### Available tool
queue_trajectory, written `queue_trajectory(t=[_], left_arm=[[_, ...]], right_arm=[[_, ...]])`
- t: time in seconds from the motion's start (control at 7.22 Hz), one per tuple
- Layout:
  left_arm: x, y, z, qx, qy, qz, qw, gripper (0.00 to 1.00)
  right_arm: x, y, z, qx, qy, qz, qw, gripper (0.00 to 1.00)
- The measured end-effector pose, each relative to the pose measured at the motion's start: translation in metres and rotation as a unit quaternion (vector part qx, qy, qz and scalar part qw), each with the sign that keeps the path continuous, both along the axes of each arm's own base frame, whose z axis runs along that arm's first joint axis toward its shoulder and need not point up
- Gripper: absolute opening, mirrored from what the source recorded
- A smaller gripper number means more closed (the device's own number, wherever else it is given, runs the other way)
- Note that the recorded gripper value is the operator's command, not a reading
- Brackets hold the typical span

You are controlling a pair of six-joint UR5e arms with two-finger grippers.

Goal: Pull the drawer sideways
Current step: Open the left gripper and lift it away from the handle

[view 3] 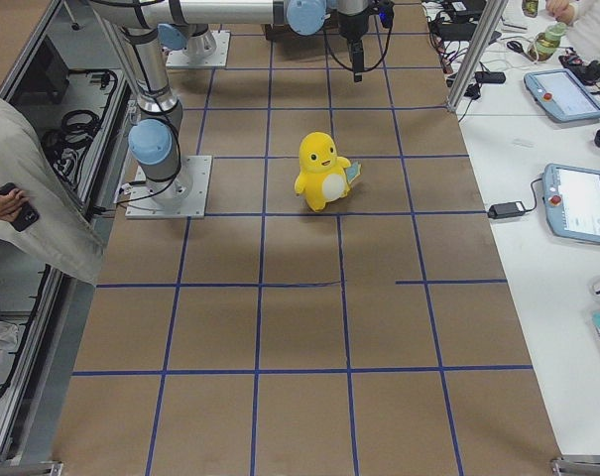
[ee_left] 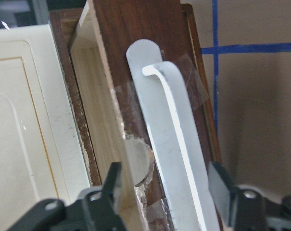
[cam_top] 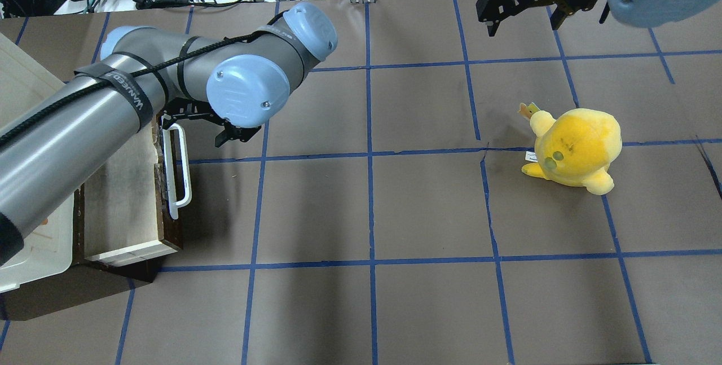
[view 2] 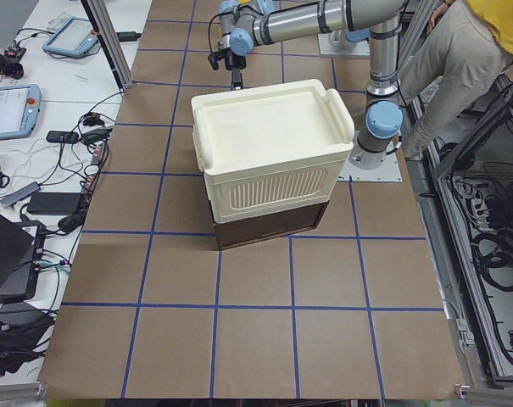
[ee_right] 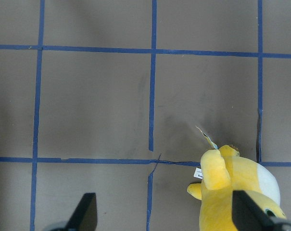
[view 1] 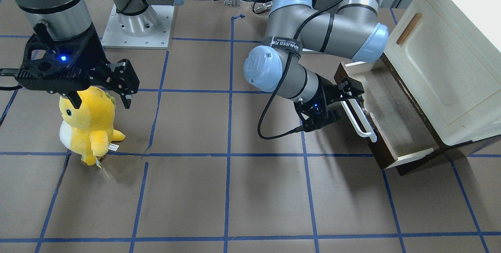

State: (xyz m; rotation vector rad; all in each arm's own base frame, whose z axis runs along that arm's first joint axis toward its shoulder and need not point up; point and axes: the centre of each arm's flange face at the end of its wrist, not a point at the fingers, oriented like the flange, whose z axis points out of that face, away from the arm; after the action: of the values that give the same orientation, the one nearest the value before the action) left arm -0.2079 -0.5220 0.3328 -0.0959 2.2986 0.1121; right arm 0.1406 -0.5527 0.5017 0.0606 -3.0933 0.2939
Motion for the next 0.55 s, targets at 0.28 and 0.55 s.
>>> queue_trajectory(t=[0.28,0.55], left_arm=[[0.004,0.017,0.067,-0.016,0.139,0.023,0.9899,1.0],[0.026,0.032,0.12,-0.022,0.288,0.025,0.9571,1.0]], right_arm=[[0.0,0.0,0.0,0.0,0.0,0.0,1.0,1.0],[0.0,0.0,0.0,0.0,0.0,0.0,1.0,1.0]])
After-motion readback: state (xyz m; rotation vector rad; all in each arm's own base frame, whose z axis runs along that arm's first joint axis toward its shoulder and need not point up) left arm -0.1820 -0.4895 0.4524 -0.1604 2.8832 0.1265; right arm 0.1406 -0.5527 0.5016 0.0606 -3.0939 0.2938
